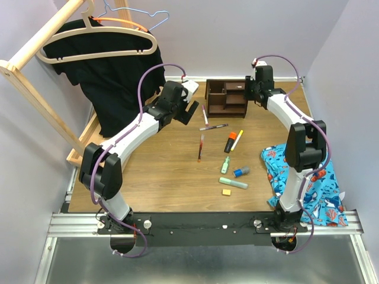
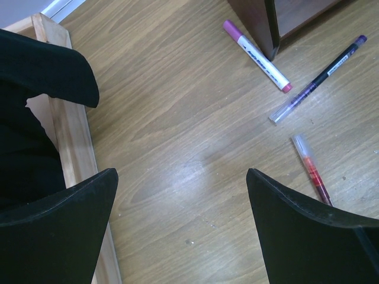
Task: Sort the stationery into containers
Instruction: Move the storage box to the center of the board.
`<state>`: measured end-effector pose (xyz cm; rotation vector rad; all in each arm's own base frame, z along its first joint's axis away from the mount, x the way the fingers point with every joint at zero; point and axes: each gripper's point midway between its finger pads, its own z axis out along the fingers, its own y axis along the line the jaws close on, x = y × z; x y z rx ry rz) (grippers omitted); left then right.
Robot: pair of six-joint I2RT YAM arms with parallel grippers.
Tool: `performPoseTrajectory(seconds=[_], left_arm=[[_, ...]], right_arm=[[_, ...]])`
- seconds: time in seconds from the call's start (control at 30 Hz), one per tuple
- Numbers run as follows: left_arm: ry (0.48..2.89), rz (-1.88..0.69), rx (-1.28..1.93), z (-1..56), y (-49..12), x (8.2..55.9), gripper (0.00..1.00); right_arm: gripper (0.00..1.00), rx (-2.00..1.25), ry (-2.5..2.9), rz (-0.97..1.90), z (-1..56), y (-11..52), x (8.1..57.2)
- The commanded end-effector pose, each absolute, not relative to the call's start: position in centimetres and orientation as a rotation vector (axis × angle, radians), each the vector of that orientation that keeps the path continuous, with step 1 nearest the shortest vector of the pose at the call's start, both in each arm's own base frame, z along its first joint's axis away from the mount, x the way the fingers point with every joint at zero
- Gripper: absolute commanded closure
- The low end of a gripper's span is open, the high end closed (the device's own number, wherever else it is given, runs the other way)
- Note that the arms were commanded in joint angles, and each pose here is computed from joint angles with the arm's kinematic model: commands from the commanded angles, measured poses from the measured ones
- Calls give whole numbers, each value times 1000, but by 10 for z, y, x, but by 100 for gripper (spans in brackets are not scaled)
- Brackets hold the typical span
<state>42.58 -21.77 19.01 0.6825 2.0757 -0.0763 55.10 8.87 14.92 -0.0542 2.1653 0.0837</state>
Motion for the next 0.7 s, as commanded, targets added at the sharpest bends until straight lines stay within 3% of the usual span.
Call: performPoseTrajectory(seconds=[0.0,0.1,0.2,0.23,0.37,0.5,0.67], left_arm=[[2036,-86,644,220,-212,415,1],[2025,-88,626,229,-208,410,1],[2036,-85,584,229,-203,406,1],[2049,-81,574,225,-201,404,1],[2079,-53,517,216,-189,396,1],[2081,43,449,212,-168,391,1],[2099,102,417,196,-151,382,1]], right_arm=[[53,56,2161,113,195,91,527],[52,178,2240,190,199,95,498],[50,271,2393,319,166,111,463],[44,274,2421,336,158,113,457],[35,348,2501,383,141,128,451],[35,369,2574,380,121,147,433],[49,386,2677,357,83,162,408]])
